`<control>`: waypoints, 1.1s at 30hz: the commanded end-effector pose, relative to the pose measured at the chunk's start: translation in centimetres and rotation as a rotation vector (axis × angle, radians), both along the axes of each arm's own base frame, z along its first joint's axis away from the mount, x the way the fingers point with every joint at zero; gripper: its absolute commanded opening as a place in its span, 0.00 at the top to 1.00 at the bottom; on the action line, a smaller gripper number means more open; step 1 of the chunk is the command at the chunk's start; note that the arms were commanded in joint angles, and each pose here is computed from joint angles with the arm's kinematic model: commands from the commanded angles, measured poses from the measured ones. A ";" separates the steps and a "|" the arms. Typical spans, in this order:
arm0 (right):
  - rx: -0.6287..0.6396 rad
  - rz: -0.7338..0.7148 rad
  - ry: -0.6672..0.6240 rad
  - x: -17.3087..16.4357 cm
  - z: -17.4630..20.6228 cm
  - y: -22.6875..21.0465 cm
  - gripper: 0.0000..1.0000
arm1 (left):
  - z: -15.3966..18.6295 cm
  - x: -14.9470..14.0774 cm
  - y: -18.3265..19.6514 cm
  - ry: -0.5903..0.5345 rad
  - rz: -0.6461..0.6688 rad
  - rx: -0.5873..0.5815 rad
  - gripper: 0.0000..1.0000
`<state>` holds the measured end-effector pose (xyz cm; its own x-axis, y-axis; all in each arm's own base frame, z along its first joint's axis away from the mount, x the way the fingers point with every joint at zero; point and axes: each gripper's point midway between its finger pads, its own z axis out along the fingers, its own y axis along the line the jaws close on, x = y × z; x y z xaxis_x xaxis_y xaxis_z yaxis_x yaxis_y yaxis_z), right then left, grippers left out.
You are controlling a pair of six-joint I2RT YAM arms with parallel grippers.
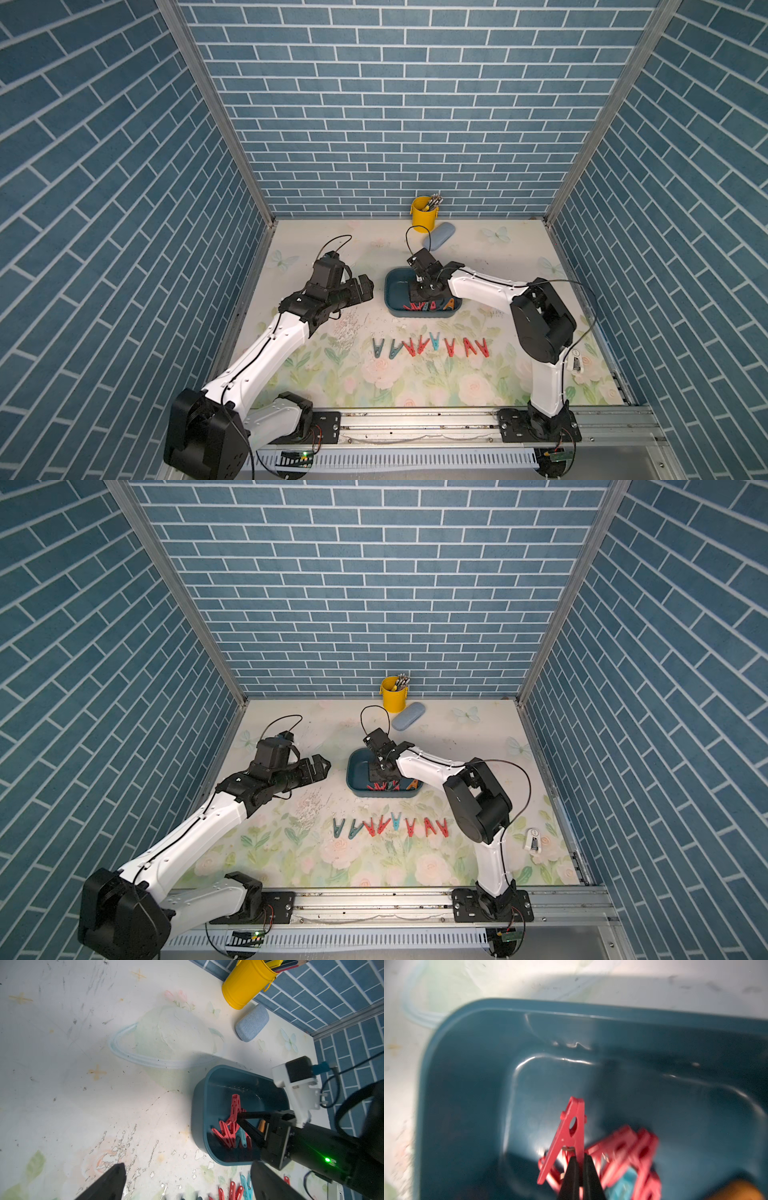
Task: Take the clothespins out of the storage box
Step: Pick up the clothespin from the storage box, then place the clothespin at the center of the board.
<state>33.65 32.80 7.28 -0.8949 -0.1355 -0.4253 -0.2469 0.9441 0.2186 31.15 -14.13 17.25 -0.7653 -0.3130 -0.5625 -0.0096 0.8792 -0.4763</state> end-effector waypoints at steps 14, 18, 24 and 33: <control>-0.179 -0.104 -0.057 -8.8 2.7 -13.5 1.00 | 2.1 -2.0 -4.3 -0.080 -0.184 -0.118 0.00; -0.226 -0.124 -0.018 -11.8 1.1 -16.8 1.00 | 2.1 -2.6 -5.1 -0.086 -0.215 -0.125 0.01; -0.270 -0.165 0.049 -14.7 -0.9 -19.7 1.00 | 1.5 -3.0 -5.6 -0.071 -0.237 -0.136 0.00; -0.451 -0.290 0.116 -15.9 -2.2 -23.9 1.00 | 1.4 -3.3 -5.9 -0.071 -0.243 -0.146 0.00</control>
<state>18.35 11.21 5.10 -0.9522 -0.0701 -0.2974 -0.0351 0.9920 -0.1213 28.11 -19.59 18.46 -0.7900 -0.2143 -0.5744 0.2102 0.7855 -0.5820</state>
